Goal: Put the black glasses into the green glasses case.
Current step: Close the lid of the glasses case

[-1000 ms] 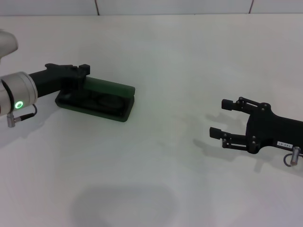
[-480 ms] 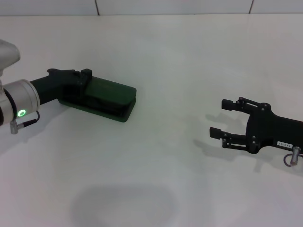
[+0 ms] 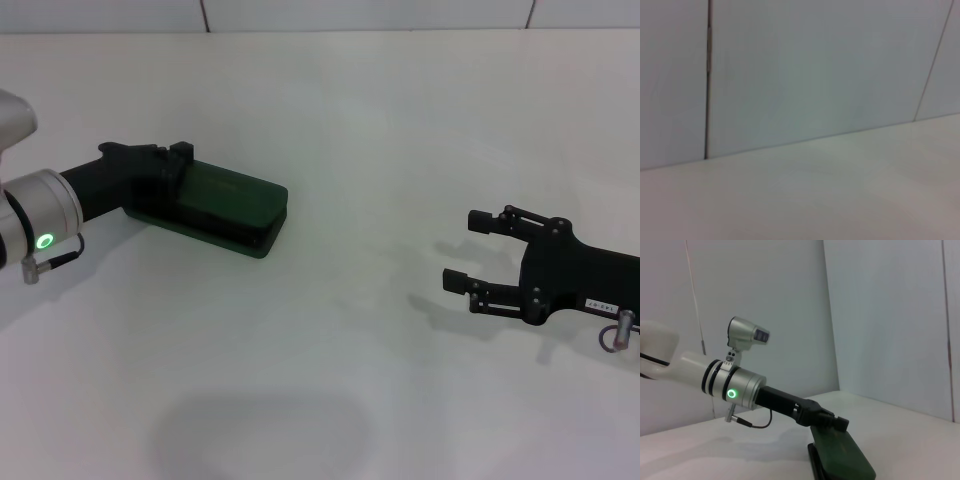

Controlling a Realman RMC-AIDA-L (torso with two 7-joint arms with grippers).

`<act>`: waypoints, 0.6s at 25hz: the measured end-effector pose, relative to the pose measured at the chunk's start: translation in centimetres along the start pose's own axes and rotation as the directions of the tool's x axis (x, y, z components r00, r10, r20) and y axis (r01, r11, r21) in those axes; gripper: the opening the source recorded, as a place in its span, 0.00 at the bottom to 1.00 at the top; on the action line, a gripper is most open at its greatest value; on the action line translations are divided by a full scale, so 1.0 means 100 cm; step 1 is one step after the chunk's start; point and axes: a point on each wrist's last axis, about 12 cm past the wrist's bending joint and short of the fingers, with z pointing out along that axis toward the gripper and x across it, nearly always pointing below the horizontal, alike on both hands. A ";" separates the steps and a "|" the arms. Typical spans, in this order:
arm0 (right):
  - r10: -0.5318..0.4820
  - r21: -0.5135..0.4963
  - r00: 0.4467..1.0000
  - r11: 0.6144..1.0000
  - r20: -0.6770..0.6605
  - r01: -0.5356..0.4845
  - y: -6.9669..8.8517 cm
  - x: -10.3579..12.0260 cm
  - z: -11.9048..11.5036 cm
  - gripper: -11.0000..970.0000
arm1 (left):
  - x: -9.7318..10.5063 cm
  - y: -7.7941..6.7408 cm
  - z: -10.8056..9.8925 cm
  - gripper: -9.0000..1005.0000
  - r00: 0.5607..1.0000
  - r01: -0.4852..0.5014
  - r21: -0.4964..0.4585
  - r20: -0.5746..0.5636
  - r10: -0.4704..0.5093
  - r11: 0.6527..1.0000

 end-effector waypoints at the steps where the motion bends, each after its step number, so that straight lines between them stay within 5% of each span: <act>1: 0.000 0.000 1.000 1.000 0.000 0.000 0.000 0.000 0.000 0.84 | -0.001 0.000 0.000 0.03 1.000 -0.002 0.004 0.006 0.002 1.000; 15: 0.001 0.000 1.000 1.000 0.000 -0.001 0.000 0.000 0.000 0.84 | 0.013 -0.001 -0.001 0.03 0.999 -0.036 -0.005 0.025 0.036 0.999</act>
